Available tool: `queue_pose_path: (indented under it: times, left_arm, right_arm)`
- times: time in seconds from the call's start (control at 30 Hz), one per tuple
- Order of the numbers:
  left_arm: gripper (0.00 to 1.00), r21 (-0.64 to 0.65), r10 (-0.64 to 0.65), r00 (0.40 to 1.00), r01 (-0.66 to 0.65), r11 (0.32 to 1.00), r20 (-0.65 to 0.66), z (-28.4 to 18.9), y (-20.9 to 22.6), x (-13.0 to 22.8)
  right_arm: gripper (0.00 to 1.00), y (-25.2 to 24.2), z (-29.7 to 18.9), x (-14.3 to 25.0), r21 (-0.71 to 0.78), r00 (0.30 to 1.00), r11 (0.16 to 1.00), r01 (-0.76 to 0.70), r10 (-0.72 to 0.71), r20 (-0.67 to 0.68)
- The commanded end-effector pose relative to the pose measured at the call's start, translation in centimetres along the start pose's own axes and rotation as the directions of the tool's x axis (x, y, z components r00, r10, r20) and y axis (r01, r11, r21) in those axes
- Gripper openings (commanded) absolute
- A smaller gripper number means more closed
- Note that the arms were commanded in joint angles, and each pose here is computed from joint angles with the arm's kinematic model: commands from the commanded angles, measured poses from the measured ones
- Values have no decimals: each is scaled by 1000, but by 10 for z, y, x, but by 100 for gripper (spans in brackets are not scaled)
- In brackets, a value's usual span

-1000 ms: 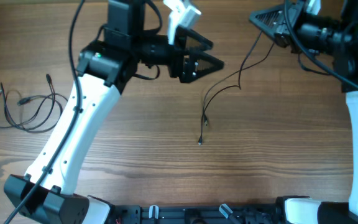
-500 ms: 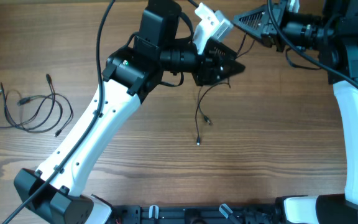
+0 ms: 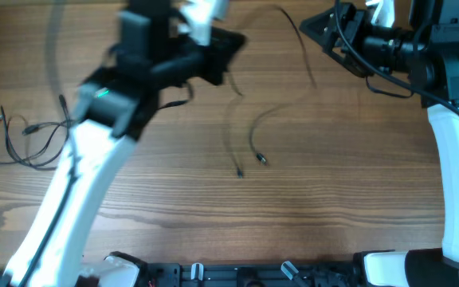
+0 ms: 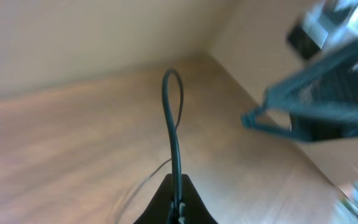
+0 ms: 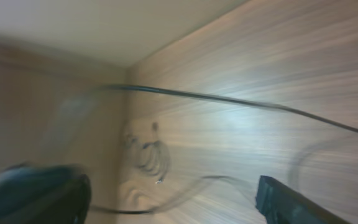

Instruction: Untangle cables

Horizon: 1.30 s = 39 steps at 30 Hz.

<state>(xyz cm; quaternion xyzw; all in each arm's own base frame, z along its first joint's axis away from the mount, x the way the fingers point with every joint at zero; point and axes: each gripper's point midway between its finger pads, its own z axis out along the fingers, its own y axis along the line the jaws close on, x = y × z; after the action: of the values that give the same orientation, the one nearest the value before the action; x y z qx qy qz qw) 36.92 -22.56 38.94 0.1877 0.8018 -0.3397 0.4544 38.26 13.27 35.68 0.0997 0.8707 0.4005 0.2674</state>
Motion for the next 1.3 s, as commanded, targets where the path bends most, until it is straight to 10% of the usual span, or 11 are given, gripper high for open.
queue_pose_path:
  times: [0.0,0.43,0.7,0.83,1.27]
  left_arm:
    - [4,-194,12,981,26,981,194,-75,39,-45]
    - [4,-684,174,802,348,641,571,-312,226,-97]
    - [4,-730,68,823,459,506,564,-320,311,-60]
    - [100,-718,-72,834,512,472,548,-300,349,-26]
    - [100,-545,-349,750,653,526,562,-249,261,-9]
  right_arm:
    - [90,-24,2,-6,124,999,992,28,-33,39]
    - [90,-29,2,2,143,998,988,62,-63,1]
    - [91,-29,2,3,145,998,987,68,-68,-3]
    - [91,-30,2,5,148,993,982,117,-115,-20]
    - [100,-26,-17,27,153,964,952,265,-256,-78]
